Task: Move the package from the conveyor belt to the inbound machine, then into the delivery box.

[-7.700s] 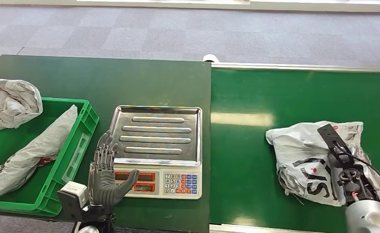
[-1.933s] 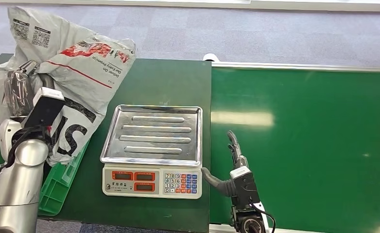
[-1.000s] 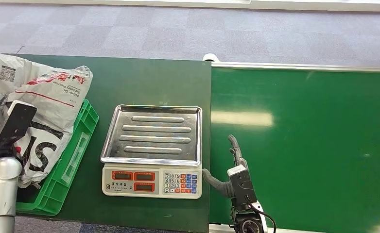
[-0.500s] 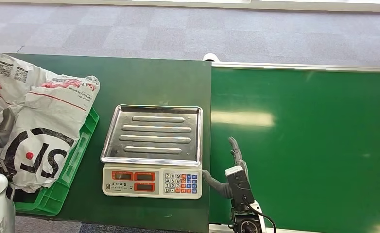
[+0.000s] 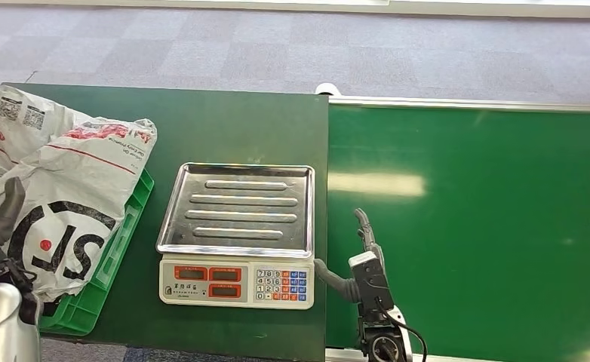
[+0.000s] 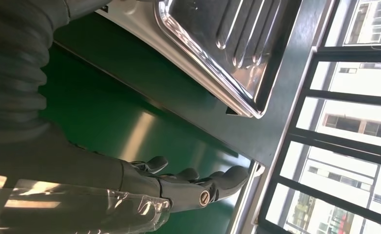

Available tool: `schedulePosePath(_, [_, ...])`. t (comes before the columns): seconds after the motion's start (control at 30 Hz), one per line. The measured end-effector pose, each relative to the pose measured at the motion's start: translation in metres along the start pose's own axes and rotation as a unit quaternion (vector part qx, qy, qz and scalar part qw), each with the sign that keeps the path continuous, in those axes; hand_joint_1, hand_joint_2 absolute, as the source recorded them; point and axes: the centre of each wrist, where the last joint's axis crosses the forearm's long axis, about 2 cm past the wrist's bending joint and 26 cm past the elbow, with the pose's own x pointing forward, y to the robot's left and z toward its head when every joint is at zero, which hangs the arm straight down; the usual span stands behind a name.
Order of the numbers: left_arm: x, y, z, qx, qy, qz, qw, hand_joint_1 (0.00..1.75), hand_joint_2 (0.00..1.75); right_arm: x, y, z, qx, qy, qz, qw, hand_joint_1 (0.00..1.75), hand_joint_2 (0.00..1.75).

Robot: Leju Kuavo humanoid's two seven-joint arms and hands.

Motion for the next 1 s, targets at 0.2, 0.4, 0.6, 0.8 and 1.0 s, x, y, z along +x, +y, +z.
schedulePosePath(0.2, [0.035,-0.019,0.062,0.037,0.004,0.048,0.998,0.00,1.75,-0.001,-0.002,-0.004,0.001,0.000,0.011,1.000,0.00,1.75])
schedulePosePath(0.4, [0.079,-0.040,0.093,0.014,0.013,0.118,0.993,0.00,1.75,-0.003,-0.005,-0.005,-0.003,0.001,0.019,1.000,0.00,1.75])
schedulePosePath(0.6, [0.112,-0.062,0.107,-0.055,0.050,0.294,0.953,0.00,1.75,-0.003,-0.008,-0.011,-0.005,-0.004,0.020,1.000,0.00,1.75])
schedulePosePath(0.8, [0.120,-0.082,0.125,-0.172,0.106,0.459,0.865,0.00,1.75,0.000,-0.011,-0.022,-0.003,-0.015,0.020,1.000,0.00,1.75])
schedulePosePath(1.0, [0.120,-0.108,0.133,-0.217,0.122,0.424,0.871,0.00,1.75,0.003,-0.007,-0.025,0.012,-0.032,-0.084,0.996,0.00,1.75])
